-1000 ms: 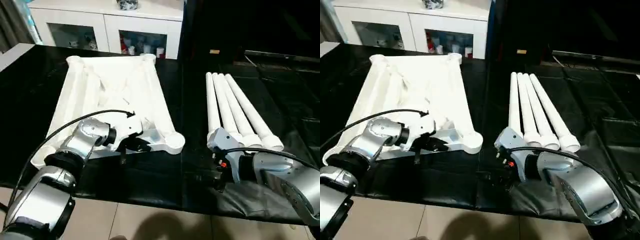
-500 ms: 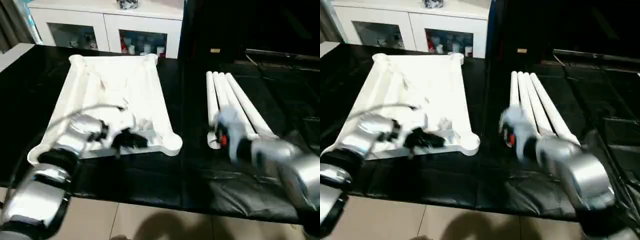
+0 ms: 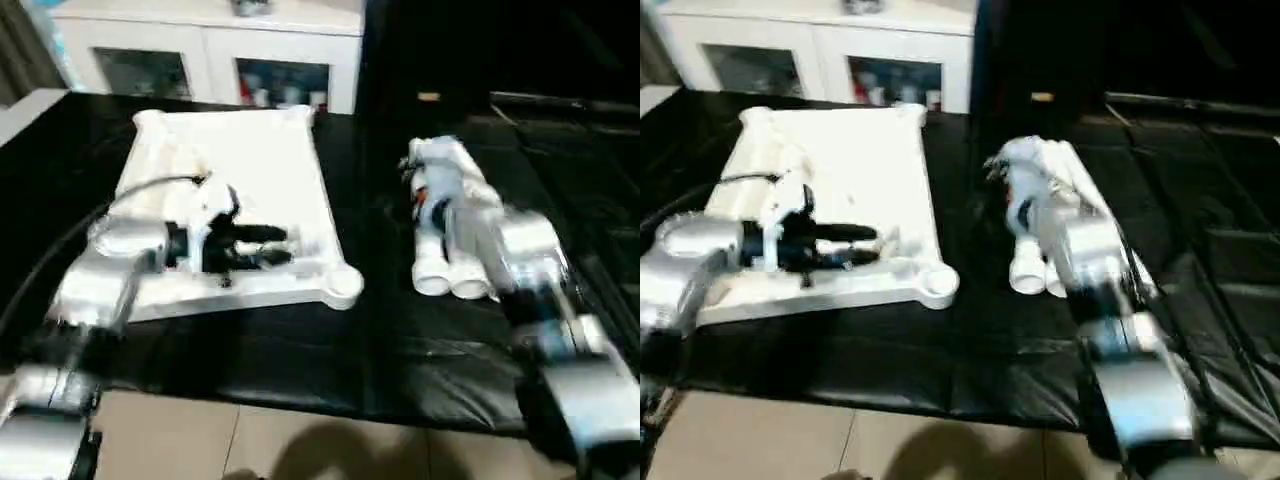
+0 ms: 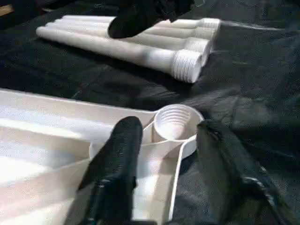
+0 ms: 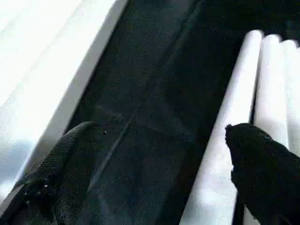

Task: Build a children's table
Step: Move table base, then pick table leg

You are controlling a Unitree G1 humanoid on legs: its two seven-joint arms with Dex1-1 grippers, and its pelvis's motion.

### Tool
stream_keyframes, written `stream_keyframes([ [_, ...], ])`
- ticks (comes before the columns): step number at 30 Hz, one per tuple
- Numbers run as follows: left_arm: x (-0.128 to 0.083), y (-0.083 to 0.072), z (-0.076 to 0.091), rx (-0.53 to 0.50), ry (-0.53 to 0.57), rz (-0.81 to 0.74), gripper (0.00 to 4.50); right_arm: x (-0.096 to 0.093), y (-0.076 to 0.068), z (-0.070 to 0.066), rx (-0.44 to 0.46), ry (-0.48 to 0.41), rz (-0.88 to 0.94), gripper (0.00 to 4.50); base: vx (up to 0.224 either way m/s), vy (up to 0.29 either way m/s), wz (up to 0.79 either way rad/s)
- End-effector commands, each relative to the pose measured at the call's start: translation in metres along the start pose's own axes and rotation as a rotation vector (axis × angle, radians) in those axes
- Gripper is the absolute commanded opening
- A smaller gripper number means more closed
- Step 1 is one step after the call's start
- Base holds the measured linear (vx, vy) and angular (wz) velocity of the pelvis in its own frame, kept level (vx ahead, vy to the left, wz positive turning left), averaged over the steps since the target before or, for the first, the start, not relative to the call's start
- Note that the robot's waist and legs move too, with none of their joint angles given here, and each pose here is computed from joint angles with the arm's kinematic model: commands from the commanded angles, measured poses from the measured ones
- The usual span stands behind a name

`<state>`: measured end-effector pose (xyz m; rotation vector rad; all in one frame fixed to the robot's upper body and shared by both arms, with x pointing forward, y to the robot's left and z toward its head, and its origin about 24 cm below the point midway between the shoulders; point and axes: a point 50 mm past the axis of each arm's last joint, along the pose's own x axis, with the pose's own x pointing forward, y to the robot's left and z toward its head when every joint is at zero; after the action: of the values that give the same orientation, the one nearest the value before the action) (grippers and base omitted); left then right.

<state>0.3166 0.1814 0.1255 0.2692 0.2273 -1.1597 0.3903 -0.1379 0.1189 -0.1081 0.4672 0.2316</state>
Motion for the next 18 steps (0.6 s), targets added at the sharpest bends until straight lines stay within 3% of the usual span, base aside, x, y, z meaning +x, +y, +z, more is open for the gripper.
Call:
stream_keyframes([
  [1, -0.005, -0.005, 0.012, 0.018, -0.013, 0.031, 2.37, 0.007, -0.009, -0.005, -0.002, 0.019, -0.078, 4.5, 0.0, 0.0, 0.0],
  [8, -0.018, -0.027, 0.015, -0.006, 0.007, 0.062, 2.99, 0.018, -0.015, -0.023, -0.015, 0.096, -0.146, 4.5, 0.0, 0.0, 0.0],
  [18, -0.021, -0.04, 0.013, -0.024, 0.067, 0.074, 3.17, 0.023, -0.009, -0.042, 0.046, 0.141, -0.099, 4.5, 0.0, 0.0, 0.0],
])
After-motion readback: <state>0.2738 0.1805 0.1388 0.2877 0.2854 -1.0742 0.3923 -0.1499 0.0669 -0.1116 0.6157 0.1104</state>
